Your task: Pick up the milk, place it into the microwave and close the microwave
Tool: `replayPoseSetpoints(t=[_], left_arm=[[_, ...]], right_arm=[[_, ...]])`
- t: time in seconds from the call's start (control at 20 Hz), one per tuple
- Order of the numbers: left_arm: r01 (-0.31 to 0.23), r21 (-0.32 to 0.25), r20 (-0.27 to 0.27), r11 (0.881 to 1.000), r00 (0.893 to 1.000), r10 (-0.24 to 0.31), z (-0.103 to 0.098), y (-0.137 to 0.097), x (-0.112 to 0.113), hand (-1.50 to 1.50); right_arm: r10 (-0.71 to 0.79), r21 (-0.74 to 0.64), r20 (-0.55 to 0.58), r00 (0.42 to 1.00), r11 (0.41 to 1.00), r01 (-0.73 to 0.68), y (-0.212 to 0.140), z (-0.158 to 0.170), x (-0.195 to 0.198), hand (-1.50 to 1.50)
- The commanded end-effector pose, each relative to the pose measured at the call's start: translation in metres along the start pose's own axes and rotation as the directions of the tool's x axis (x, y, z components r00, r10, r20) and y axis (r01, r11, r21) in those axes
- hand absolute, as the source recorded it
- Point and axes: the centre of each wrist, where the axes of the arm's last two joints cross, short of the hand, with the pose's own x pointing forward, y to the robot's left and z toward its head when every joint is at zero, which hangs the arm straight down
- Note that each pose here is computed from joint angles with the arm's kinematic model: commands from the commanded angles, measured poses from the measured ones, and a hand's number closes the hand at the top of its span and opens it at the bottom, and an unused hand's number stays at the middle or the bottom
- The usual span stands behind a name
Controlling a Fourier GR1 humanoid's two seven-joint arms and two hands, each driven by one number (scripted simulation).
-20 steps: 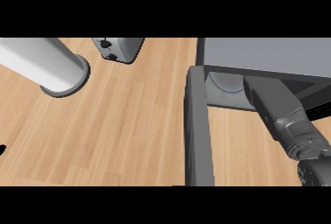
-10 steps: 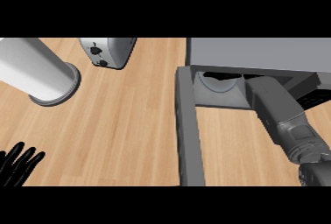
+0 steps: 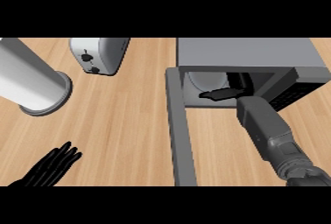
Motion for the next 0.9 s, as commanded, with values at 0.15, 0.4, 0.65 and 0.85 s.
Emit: replayPoseSetpoints(t=[0.15,0.4,0.65,0.85], left_arm=[[0.039,-0.028,-0.031,0.999,0.999,-0.040,-0.017,-0.026,-0.018,-1.50],[0.032,-0.032,-0.033,0.999,0.999,-0.033,-0.050,-0.017,-0.042,1.50],[0.108,-0.051,-0.071,0.993,0.991,-0.112,-0.067,-0.027,-0.045,1.50],[0.139,-0.088,-0.107,0.986,0.983,-0.148,-0.086,-0.025,-0.060,1.50]], right_arm=[[-0.098,0.048,-0.032,0.995,0.994,0.099,0.000,0.067,-0.050,-1.50],[-0.032,0.016,-0.090,0.995,0.999,0.033,0.000,0.113,-0.074,-1.50],[-0.004,-0.014,-0.110,0.994,1.000,0.003,-0.034,0.138,-0.071,-1.50],[0.014,-0.063,-0.110,0.994,0.998,-0.021,-0.068,0.200,-0.077,-1.50]])
